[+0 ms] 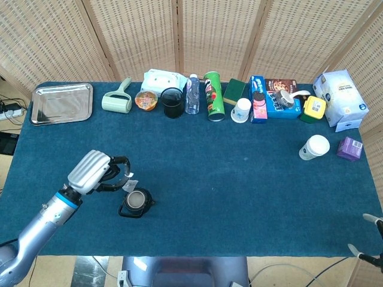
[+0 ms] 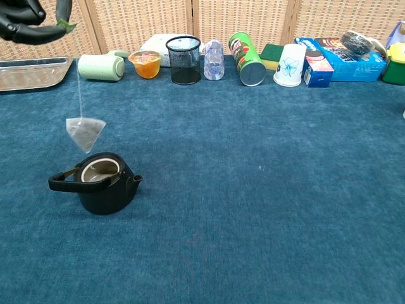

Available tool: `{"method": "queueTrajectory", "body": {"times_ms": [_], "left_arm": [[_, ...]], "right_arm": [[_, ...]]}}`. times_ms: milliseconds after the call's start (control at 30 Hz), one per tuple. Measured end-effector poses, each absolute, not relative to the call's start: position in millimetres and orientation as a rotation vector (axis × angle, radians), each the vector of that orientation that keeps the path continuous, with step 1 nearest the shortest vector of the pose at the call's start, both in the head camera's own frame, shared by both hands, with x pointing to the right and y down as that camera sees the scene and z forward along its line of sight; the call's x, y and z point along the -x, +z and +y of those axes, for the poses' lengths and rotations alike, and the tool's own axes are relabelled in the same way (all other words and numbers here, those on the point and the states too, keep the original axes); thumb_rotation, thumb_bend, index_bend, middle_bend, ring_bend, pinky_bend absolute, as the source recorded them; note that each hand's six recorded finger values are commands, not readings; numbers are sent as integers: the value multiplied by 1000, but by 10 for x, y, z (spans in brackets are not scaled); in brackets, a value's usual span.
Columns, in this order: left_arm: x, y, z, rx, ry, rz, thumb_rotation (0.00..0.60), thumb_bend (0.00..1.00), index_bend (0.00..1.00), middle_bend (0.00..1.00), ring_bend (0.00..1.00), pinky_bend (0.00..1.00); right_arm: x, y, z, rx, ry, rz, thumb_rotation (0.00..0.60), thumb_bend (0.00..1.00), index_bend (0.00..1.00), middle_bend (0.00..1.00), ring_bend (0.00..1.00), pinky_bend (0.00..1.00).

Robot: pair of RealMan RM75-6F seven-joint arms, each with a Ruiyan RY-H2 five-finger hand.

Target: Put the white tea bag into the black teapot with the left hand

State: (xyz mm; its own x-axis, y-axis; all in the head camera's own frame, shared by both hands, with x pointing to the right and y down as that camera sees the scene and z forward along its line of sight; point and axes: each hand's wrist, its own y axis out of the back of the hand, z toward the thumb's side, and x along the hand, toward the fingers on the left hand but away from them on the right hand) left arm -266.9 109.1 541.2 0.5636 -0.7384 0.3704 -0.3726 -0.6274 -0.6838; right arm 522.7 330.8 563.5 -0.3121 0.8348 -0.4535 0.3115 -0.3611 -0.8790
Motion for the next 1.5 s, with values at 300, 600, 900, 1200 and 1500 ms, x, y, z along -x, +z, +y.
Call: {"method": "queueTrajectory", "body": {"times_ms": [300,600,900,1200,1500], "left_arm": [[2761,5539,1256,2289,-944,849,600,520,679,1000,1000,950],[2765,5579,1343,2328,-953,826,600,521,679,1000,1000,950],[2838,5548,1425,2335,-964,812,600,522,679,1000,1000,951],[2985,5553,1494,2337,-1005,828,600,521,679,1000,1000,950],[3091,5507,1543,2352,-1014,848,600,521,679,1000,1000,951]], "right_arm": [[-5240,5630,3335,1515,1726,-1454,600,185,248,273,191,152],[-5267,5603,3345,1502,1727,-1463,600,185,248,273,191,152],[-5257,5613,3334,1506,1726,-1459,600,185,248,274,191,152],[-5253,5608,3334,1506,1724,-1459,600,186,248,273,191,152],[-5236,5606,3323,1511,1719,-1452,600,185,248,274,191,152]]}}
